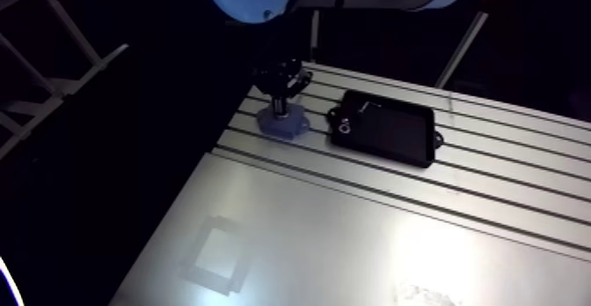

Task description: Pick up the bearing and press it into the housing until flush.

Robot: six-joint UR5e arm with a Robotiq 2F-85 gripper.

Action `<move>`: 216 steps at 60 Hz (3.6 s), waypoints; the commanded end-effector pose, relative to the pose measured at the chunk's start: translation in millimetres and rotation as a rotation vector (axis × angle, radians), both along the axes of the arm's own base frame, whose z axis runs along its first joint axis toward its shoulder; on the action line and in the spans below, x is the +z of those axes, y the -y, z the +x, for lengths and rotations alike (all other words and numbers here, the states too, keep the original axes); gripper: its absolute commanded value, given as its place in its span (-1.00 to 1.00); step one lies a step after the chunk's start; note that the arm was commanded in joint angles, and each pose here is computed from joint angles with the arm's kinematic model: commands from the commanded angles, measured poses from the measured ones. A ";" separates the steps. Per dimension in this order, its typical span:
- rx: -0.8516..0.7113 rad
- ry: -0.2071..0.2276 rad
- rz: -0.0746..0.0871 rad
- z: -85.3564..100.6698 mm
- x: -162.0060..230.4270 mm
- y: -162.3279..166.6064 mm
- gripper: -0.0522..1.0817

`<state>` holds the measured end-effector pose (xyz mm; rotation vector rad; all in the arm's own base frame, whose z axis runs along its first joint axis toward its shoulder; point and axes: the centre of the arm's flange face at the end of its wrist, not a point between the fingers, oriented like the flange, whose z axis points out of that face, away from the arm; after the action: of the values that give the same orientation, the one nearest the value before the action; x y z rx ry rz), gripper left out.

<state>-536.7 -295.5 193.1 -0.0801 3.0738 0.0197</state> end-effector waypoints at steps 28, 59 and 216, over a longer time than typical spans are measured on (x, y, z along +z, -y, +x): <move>-0.001 0.005 0.002 0.9 -2.4 -0.9 0.98; -0.001 0.007 0.004 1.2 -3.9 -1.3 0.98; -0.011 -0.002 0.009 -8.1 5.3 -6.9 0.96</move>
<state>-539.5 -290.5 187.3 -0.0688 3.0591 0.0304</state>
